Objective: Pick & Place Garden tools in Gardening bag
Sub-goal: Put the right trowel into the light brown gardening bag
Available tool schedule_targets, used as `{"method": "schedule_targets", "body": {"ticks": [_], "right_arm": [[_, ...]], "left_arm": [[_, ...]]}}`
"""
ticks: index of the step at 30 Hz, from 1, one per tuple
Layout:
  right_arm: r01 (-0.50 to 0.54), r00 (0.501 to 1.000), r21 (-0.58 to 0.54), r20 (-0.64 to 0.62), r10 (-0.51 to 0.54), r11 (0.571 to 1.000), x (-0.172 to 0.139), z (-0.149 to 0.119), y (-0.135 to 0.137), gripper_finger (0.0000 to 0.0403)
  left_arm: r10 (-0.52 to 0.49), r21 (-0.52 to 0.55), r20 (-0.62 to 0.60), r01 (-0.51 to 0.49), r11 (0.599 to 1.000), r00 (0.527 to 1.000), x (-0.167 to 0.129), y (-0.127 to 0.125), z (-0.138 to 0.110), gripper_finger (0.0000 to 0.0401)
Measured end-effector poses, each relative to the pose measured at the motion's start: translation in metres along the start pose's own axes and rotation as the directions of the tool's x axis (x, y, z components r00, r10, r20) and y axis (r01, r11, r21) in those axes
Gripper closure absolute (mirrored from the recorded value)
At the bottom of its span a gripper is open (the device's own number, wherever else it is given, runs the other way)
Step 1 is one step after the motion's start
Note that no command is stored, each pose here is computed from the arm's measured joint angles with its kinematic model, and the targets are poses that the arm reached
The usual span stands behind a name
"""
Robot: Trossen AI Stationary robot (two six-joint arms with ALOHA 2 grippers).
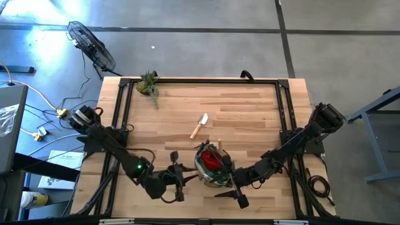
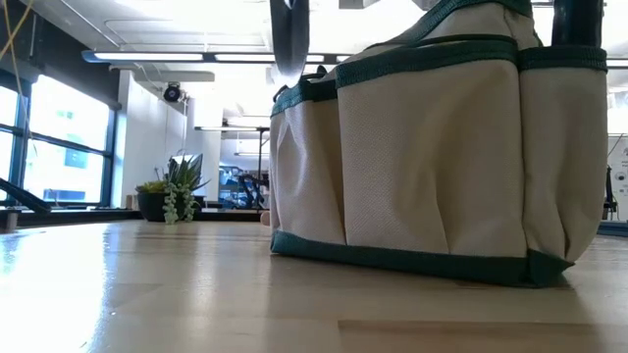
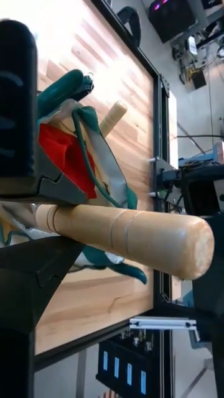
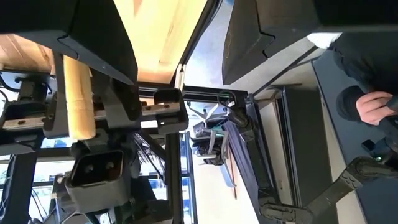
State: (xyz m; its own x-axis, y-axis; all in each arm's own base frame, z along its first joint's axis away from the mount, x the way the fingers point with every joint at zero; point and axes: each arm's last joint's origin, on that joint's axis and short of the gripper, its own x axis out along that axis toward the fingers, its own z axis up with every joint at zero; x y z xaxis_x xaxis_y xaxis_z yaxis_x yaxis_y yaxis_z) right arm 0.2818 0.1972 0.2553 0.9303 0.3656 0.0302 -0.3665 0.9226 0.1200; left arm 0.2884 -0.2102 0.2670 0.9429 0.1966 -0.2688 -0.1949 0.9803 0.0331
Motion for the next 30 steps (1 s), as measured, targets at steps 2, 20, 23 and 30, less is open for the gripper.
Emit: {"method": "schedule_targets", "body": {"ticks": [2, 20, 23, 30], "right_arm": [[-0.001, 1.0, -0.001, -0.006, 0.001, 1.0, 0.0, -0.001, 0.0, 0.0176], [0.002, 0.999, 0.04, -0.037, 0.0, 0.999, 0.0, -0.004, 0.0, 0.0176], [0.002, 0.999, 0.04, -0.038, 0.0, 0.999, 0.0, -0.004, 0.0, 0.0176], [0.003, 0.999, 0.038, -0.044, -0.001, 0.999, 0.0, -0.004, 0.0, 0.0176]], "left_arm": [[-0.001, 0.002, -0.002, 0.001, 1.0, 1.0, 0.0, 0.0, 0.0, 0.034], [-0.058, 0.039, -0.083, 0.062, 0.997, 0.995, 0.018, 0.017, -0.012, 0.034], [-0.042, 0.041, -0.101, 0.047, 0.998, 0.994, 0.021, 0.022, -0.018, 0.034], [-0.077, 0.033, -0.124, 0.082, 0.996, 0.989, 0.023, 0.023, -0.021, 0.034]]}}
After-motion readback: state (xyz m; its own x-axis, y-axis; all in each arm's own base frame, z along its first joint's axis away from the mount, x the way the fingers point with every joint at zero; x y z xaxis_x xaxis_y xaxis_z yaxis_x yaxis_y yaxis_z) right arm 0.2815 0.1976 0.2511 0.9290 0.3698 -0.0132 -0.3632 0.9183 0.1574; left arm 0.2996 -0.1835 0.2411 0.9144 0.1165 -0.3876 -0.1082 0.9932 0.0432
